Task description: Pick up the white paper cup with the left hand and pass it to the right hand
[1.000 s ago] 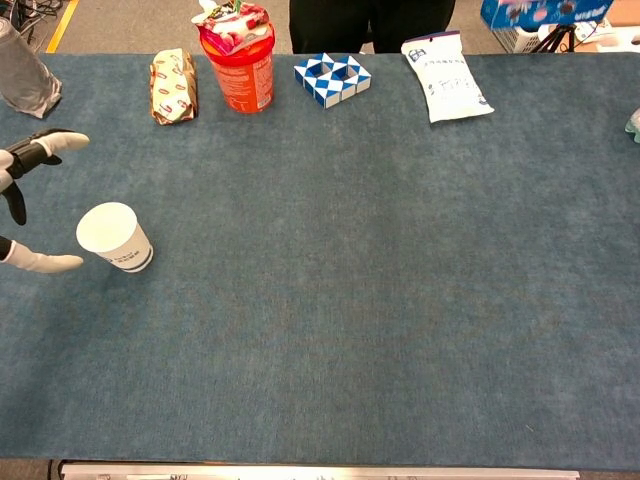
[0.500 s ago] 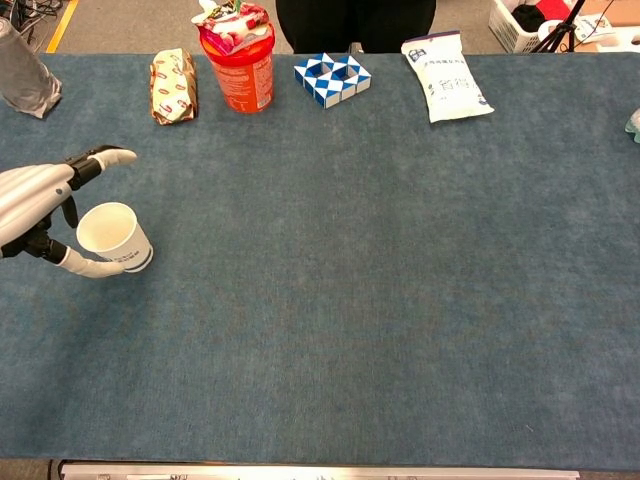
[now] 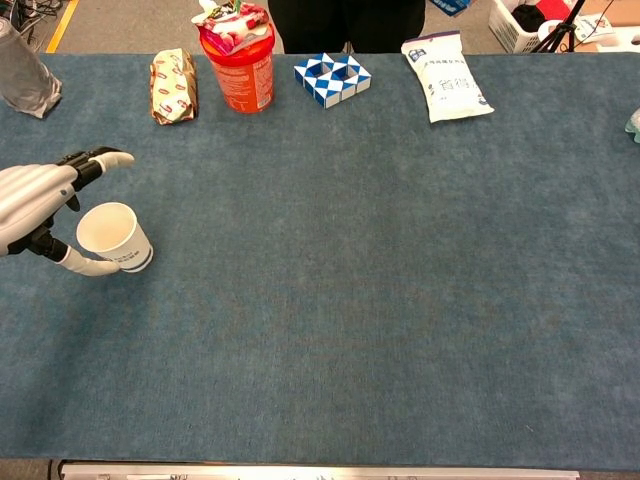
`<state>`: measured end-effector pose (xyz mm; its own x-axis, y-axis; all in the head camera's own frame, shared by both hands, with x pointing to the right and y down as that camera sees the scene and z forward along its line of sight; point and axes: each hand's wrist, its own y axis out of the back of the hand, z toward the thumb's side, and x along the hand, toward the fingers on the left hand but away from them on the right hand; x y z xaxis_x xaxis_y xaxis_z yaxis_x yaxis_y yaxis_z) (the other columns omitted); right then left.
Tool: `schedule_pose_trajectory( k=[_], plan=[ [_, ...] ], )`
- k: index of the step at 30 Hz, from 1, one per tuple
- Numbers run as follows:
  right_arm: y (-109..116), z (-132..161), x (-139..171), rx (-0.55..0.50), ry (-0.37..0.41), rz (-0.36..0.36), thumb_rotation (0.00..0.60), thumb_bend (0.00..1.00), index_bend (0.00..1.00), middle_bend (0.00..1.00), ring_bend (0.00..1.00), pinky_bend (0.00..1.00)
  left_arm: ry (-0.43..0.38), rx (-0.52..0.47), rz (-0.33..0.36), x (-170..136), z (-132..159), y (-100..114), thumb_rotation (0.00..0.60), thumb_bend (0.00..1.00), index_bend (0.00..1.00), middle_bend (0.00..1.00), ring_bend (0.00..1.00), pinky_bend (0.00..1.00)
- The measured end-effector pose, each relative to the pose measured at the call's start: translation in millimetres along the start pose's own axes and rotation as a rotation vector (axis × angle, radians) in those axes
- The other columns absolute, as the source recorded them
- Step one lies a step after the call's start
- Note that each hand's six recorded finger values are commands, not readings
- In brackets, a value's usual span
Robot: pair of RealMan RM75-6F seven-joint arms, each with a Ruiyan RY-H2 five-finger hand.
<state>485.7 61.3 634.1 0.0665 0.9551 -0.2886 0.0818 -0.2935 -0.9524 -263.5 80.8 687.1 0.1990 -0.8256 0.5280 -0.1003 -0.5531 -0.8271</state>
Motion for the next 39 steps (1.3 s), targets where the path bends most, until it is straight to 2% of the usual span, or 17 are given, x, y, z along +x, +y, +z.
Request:
schedule_pose_trajectory(
  k=[6,17,24,29,33,39],
  plan=[
    [-2,-2,0,-0.001,-0.006,0.008,0.6,0.0,0.14,0.2,0.26,0.57,0.022,0.02,-0.015,3,-5,-3,0.534,0.02,0.0,0.0,0.0,0.18],
    [-7,-4,2,-0.004,-0.015,0.021,0.6,0.0,0.14,0.2,0.26,0.57,0.045,0.023,-0.063,13,-7,-16,0.536,0.02,0.0,0.0,0.0,0.19],
    [-9,-3,3,-0.006,-0.014,0.03,0.6,0.0,0.14,0.2,0.26,0.57,0.043,0.02,-0.069,17,-6,-19,0.539,0.02,0.01,0.0,0.02,0.28],
    [-11,-4,3,-0.006,-0.017,0.034,0.6,0.0,0.14,0.2,0.26,0.57,0.04,0.021,-0.065,18,-6,-21,0.6,0.02,0.09,0.0,0.1,0.39],
    [-12,-5,4,-0.007,-0.02,0.037,0.6,0.0,0.14,0.2,0.26,0.57,0.036,0.021,-0.064,18,-5,-21,0.6,0.02,0.14,0.0,0.13,0.42],
    [-15,-6,4,-0.008,-0.022,0.044,0.6,0.0,0.14,0.2,0.26,0.57,0.024,0.016,-0.047,20,-2,-20,0.6,0.02,0.19,0.06,0.17,0.46]
  ],
)
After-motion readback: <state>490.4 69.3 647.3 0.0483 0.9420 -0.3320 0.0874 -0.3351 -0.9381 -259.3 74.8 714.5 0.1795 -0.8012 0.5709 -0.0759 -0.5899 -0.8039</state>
